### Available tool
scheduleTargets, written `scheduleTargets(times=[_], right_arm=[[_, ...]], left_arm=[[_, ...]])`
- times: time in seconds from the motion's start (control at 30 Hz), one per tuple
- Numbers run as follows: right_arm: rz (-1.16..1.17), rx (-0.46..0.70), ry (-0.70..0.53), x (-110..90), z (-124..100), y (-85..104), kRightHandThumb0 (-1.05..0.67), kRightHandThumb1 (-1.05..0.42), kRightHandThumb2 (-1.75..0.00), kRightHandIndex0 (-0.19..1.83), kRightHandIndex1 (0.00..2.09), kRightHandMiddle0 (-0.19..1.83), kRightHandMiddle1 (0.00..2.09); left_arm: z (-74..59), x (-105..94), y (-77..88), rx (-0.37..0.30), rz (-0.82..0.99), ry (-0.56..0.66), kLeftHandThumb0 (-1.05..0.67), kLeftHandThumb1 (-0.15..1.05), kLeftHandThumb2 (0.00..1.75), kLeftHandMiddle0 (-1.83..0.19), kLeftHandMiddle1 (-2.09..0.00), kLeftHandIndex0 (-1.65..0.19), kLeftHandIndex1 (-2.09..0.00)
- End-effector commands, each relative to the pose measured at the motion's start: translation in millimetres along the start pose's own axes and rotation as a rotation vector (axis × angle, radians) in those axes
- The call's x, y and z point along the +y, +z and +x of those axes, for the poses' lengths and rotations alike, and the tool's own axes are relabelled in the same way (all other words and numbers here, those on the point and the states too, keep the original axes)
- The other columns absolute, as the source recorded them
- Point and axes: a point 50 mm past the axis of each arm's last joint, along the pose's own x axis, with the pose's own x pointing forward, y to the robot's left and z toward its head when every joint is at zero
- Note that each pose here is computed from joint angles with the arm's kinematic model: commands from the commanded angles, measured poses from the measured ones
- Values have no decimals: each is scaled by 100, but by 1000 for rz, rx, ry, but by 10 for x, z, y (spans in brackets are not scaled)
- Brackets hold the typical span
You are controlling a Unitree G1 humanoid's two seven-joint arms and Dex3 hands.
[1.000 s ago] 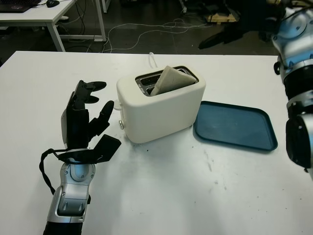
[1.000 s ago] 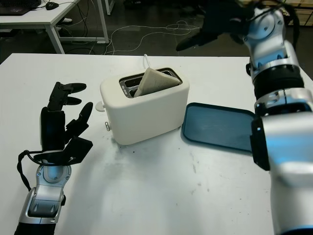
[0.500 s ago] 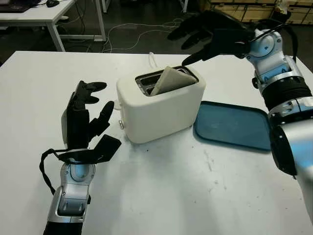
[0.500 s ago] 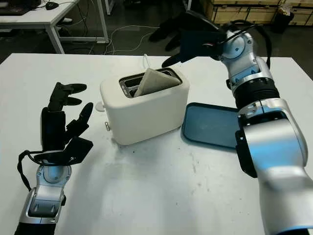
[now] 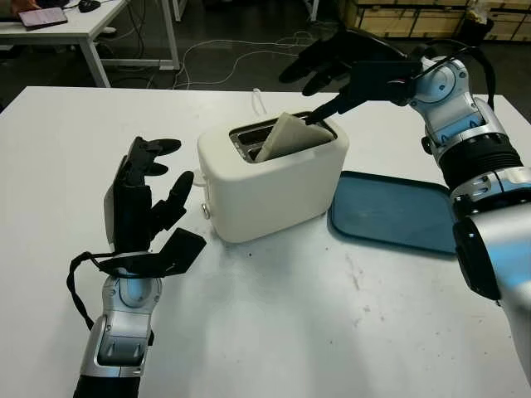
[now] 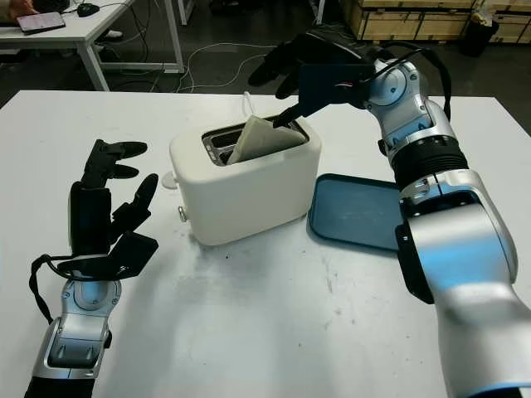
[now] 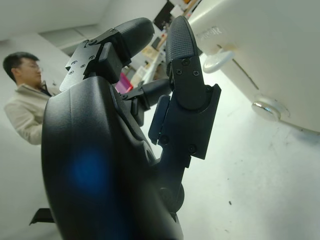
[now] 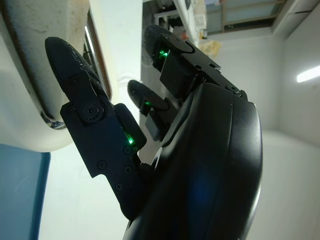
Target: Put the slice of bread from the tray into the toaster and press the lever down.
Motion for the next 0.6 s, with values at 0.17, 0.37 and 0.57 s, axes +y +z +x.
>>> scheduleTargets(times=[0.17,0.37,0.57], right_arm=[[-26,31,44,80,-10,-57,-53,-62,0,74,35,80,4],[-8,24,69,158,-6,-79,-58,-64,-1,78,37,83,4],[1,21,50,249,13,-99,-44,-67,-1,87,44,92,8]], left_arm=[[20,6,16,-15,1,14,-58,92,47,-26,-139,-23,-107],[13,7,13,-14,4,15,-57,92,47,-25,-138,-23,-107],[12,7,19,-12,-3,15,-57,92,47,-26,-137,-23,-106]])
